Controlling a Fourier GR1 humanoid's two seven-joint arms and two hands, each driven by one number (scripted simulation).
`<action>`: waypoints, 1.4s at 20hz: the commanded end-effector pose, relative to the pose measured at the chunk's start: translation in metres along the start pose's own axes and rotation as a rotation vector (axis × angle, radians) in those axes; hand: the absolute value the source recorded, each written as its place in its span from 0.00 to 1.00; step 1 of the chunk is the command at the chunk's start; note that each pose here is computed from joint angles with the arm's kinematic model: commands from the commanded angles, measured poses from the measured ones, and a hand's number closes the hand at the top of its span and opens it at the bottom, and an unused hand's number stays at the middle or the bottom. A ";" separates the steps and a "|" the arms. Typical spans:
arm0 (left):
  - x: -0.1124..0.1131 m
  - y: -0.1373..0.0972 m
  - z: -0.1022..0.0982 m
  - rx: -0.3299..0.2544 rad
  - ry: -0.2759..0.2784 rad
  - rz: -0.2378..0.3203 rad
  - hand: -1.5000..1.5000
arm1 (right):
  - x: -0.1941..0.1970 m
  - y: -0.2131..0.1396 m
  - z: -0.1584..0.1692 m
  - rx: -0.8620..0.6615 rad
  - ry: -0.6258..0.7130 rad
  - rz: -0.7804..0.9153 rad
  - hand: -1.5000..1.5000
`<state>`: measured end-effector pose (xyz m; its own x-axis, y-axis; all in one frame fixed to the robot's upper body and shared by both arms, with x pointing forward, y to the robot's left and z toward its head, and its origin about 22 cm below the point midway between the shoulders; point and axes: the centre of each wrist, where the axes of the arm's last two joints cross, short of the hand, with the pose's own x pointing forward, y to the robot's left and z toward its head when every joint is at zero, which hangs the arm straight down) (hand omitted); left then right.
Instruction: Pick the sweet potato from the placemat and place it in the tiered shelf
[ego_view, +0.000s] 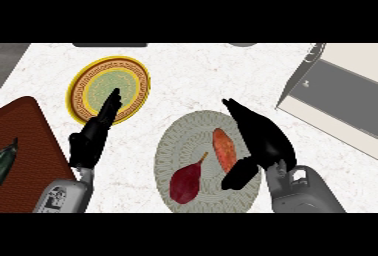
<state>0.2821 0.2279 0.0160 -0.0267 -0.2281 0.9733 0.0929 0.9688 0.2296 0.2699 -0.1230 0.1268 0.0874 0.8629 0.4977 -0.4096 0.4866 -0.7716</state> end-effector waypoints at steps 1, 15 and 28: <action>0.006 -0.002 -0.013 -0.007 0.006 -0.011 0.50 | 0.011 -0.001 -0.017 0.029 0.055 0.043 0.00; 0.001 0.012 0.005 0.013 -0.001 0.005 0.50 | -0.013 0.043 0.000 0.019 0.073 0.064 0.00; 0.012 -0.001 -0.005 0.009 0.008 -0.007 0.50 | -0.028 0.055 -0.039 0.062 0.084 0.071 0.00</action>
<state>0.2883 0.2220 0.0144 -0.0224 -0.2279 0.9734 0.0922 0.9691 0.2290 0.2814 -0.1145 0.0637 0.1303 0.9047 0.4056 -0.4613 0.4174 -0.7829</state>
